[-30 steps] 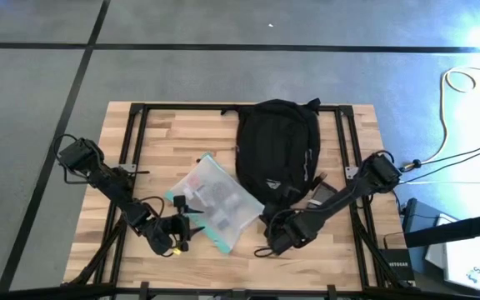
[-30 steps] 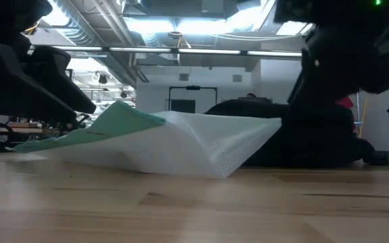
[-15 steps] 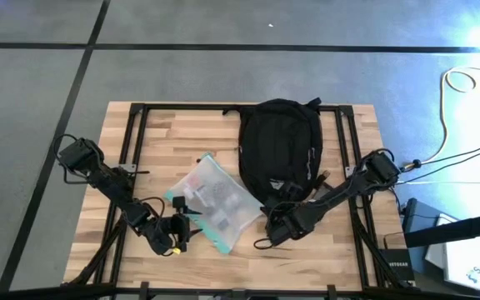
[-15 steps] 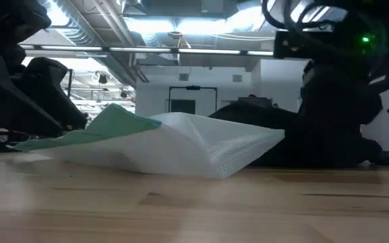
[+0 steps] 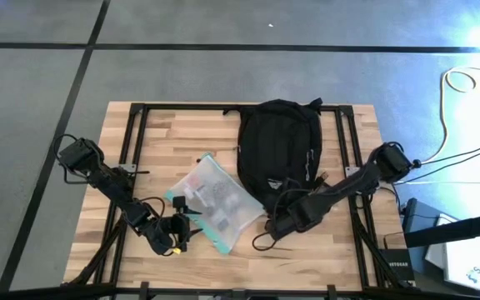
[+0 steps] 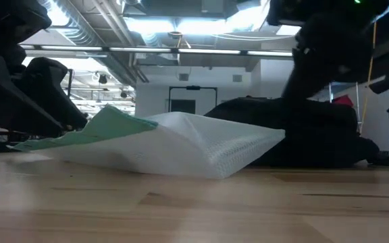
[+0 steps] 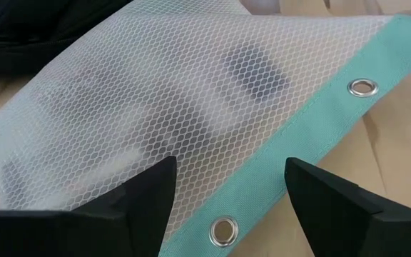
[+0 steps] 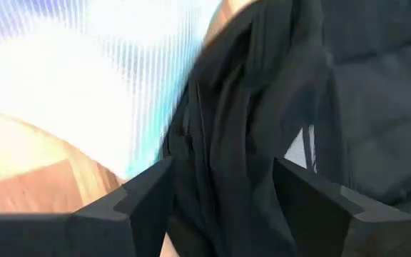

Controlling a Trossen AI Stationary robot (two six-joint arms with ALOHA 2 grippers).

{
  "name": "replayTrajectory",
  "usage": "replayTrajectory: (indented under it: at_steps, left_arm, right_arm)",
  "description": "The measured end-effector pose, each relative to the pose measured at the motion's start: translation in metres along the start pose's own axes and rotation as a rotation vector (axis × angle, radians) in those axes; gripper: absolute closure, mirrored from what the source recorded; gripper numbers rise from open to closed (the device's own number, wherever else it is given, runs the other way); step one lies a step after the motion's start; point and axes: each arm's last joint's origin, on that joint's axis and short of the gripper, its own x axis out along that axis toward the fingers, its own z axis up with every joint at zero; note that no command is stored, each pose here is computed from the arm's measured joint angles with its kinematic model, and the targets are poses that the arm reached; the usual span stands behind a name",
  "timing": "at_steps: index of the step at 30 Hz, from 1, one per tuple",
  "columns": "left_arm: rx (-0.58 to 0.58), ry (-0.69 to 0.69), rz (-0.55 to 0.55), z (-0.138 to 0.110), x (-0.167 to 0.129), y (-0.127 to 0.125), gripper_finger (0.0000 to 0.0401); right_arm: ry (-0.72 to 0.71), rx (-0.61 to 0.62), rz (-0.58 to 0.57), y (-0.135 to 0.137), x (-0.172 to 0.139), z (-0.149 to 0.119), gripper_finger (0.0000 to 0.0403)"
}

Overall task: Unpack backpack
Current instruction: Put the transparent zipper bag into the black backpack

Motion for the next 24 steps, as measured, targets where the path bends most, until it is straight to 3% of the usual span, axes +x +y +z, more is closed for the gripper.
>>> replayTrajectory:
  at_steps: [4,8,15,24]
  left_arm:
    - [-0.010,0.000,0.000,0.000,0.000,0.000,0.0154]
    - [-0.010,0.000,0.000,0.000,0.000,0.000,0.0154]
    - [-0.010,0.000,0.001,0.000,0.000,0.000,0.0154]
    - [-0.021,0.004,0.015,0.001,0.003,0.003,0.0154]
  right_arm:
    - [-0.035,-0.007,0.078,-0.006,0.003,0.011,0.0185]
    - [-0.041,0.005,0.158,-0.020,0.017,0.005,0.0185]
    - [-0.023,0.079,0.148,-0.052,0.033,-0.019,0.0185]
    - [-0.054,0.104,0.167,-0.070,0.013,-0.020,0.0185]
